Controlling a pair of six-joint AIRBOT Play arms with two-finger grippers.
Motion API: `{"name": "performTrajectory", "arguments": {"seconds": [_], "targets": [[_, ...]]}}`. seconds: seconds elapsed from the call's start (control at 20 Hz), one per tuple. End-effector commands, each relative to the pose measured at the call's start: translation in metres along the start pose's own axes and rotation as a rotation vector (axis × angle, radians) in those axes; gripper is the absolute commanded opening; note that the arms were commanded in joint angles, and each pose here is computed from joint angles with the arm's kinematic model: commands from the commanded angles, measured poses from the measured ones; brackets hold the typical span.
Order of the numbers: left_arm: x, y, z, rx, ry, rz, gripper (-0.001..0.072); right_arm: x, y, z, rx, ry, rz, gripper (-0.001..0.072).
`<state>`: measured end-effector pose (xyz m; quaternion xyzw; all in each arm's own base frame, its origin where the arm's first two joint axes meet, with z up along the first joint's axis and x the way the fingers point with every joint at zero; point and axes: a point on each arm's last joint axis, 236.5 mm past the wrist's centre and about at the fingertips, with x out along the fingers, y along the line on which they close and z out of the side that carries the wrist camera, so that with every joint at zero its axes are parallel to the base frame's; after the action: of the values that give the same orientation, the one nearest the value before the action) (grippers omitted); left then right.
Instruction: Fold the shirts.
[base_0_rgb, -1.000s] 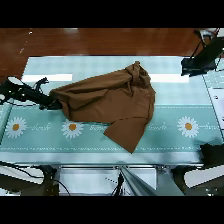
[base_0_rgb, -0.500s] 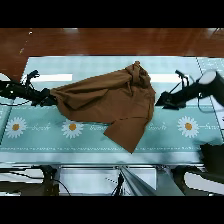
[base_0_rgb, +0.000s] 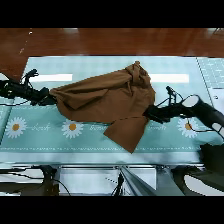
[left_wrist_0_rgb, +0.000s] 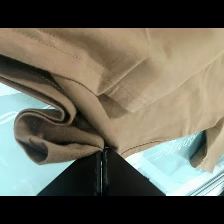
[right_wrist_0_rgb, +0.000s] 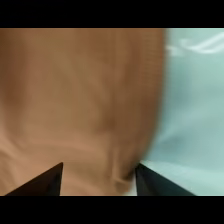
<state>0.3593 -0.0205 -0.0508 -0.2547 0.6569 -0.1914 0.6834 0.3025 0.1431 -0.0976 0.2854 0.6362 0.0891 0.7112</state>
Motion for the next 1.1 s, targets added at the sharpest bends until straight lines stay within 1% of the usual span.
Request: {"name": "performTrajectory", "arguments": {"seconds": [0.0, 0.05, 0.1, 0.15, 0.25, 0.35, 0.45, 0.55, 0.7, 0.8, 0.9, 1.05], "targets": [[-0.001, -0.001, 0.001, 0.003, -0.006, 0.000, 0.0023, 0.023, 0.005, 0.001, 0.032, -0.088, -0.077, 0.0425], [-0.002, -0.003, 0.002, 0.004, -0.011, -0.004, 0.0022, 0.025, 0.006, 0.000, 0.020, -0.089, -0.083, 0.0278], [-0.004, -0.006, 0.003, 0.005, -0.020, -0.011, 0.0023, 0.023, 0.006, 0.001, 0.018, -0.094, -0.082, 0.0073], [-0.008, -0.011, 0.006, 0.012, -0.036, -0.017, 0.0023, 0.018, 0.009, 0.007, 0.017, -0.111, -0.072, 0.0030], [-0.029, -0.031, 0.018, 0.052, -0.110, -0.031, 0.0022, -0.009, 0.032, 0.025, -0.038, -0.186, -0.023, 0.0030], [-0.071, -0.075, 0.038, 0.131, -0.250, -0.078, 0.0022, -0.065, 0.077, 0.052, -0.180, -0.343, 0.056, 0.0029], [-0.135, -0.152, 0.052, 0.261, -0.467, -0.195, 0.0022, -0.152, 0.132, 0.072, -0.327, -0.557, 0.136, 0.0029], [-0.213, -0.230, 0.043, 0.415, -0.705, -0.273, 0.0022, -0.253, 0.179, 0.075, -0.460, -0.786, 0.192, 0.0029], [-0.313, -0.312, -0.011, 0.648, -1.008, -0.199, 0.0023, -0.400, 0.218, 0.053, -0.617, -1.112, 0.187, 0.0029], [-0.361, -0.347, -0.063, 0.778, -1.175, -0.079, 0.0022, -0.483, 0.224, 0.030, -0.650, -1.293, 0.158, 0.0029], [-0.389, -0.359, -0.108, 0.795, -1.289, 0.045, 0.0022, -0.544, 0.221, 0.005, -0.647, -1.415, 0.131, 0.0029], [-0.405, -0.348, -0.164, 0.711, -1.377, 0.195, 0.0023, -0.592, 0.217, -0.029, -0.645, -1.479, 0.119, 0.0029]]}}
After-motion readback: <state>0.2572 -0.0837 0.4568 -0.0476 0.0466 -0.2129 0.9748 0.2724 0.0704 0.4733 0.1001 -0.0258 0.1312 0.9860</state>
